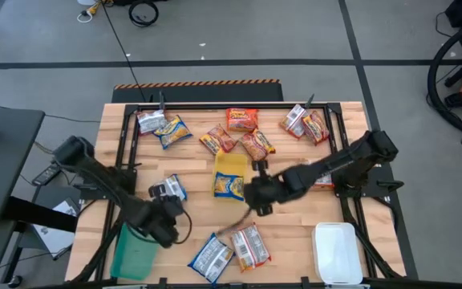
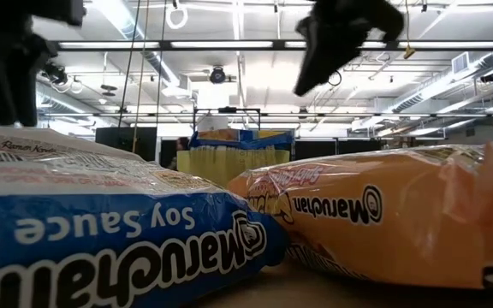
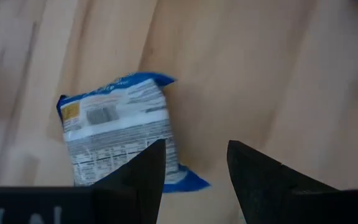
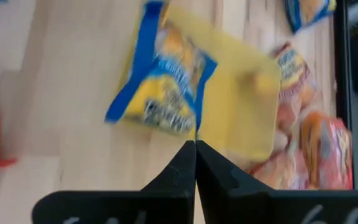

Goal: Sort Maruchan noodles
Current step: Put the blue noodle pack into the yellow bin

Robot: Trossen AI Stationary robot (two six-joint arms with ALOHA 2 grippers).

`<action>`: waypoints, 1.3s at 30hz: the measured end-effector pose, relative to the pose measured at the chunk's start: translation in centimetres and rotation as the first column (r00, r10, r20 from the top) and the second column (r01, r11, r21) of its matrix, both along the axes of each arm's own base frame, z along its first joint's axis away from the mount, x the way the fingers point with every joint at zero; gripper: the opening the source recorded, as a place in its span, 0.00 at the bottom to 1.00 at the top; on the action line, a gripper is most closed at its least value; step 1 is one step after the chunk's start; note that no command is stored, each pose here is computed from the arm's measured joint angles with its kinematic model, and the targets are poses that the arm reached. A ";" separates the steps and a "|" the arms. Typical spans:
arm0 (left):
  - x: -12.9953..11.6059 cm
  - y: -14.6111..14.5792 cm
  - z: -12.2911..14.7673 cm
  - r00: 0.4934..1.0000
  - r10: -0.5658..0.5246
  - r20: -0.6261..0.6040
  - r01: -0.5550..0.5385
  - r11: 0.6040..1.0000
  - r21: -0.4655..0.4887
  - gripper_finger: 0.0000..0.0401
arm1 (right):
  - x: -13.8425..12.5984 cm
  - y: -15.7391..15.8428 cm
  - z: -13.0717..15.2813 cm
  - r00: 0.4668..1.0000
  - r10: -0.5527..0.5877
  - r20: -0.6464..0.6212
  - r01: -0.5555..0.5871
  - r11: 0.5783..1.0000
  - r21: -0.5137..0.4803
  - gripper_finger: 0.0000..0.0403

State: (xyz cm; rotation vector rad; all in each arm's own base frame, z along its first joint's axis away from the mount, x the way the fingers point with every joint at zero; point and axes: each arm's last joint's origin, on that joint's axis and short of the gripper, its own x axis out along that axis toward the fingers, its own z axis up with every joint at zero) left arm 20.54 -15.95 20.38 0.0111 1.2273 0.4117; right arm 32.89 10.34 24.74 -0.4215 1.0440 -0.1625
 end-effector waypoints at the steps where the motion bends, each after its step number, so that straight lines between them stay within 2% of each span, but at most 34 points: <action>1: 0.1 -0.2 -0.6 1.000 0.002 -0.014 -0.002 1.000 0.029 0.44 | -0.6 0.6 -0.3 1.000 -0.015 -0.019 0.015 1.000 -0.006 0.06; 5: 0.9 -0.4 -3.0 0.998 0.007 -0.067 0.001 0.992 0.122 0.44 | -2.1 2.0 -1.5 0.995 -0.086 -0.041 0.087 0.996 0.009 0.14; 9: 1.5 0.0 -4.8 0.989 0.039 -0.143 -0.012 0.982 0.187 0.44 | -3.3 3.0 -2.8 0.993 -0.103 -0.056 0.104 0.994 0.015 0.26; 14: 2.2 0.9 -6.5 0.972 0.097 -0.213 -0.043 0.969 0.244 0.44 | -4.1 3.5 -3.9 0.992 -0.115 -0.045 0.114 0.993 -0.024 0.40; 18: 2.8 1.7 -7.2 0.958 0.142 -0.249 -0.078 0.965 0.249 0.43 | -4.3 3.8 -4.0 0.993 -0.110 -0.045 0.109 0.994 -0.021 0.45; 21: 3.1 2.3 -7.5 0.945 0.175 -0.277 -0.110 0.966 0.235 0.37 | -4.5 4.0 -4.0 0.993 -0.100 -0.058 0.098 0.995 -0.027 0.46; 24: 3.4 2.8 -7.2 0.932 0.202 -0.302 -0.135 0.964 0.229 0.22 | -4.9 4.2 -4.0 0.993 -0.090 -0.080 0.086 0.995 -0.041 0.45; 27: 3.8 3.1 -5.3 0.927 0.214 -0.307 -0.149 0.964 0.220 0.05 | -5.4 4.3 -3.8 0.992 -0.090 -0.087 0.087 0.995 -0.043 0.45; 30: 4.2 3.4 -1.7 0.936 0.193 -0.293 -0.140 0.971 0.192 0.04 | -5.5 4.6 -3.6 0.993 -0.077 -0.088 0.075 0.997 -0.030 0.45; 33: 4.5 3.7 3.1 0.966 0.097 -0.239 -0.070 0.990 0.120 0.04 | -5.6 4.9 -3.7 0.992 -0.041 -0.116 0.041 0.999 0.005 0.45; 36: 5.0 4.5 8.2 0.998 -0.028 -0.049 0.031 0.998 0.059 0.03 | -5.4 5.2 -3.9 0.991 0.024 -0.134 -0.017 0.998 0.059 0.45; 39: 5.9 6.0 12.4 0.970 -0.162 0.181 0.142 0.983 0.118 0.03 | -5.3 5.4 -3.9 0.986 0.084 -0.142 -0.073 0.994 0.080 0.45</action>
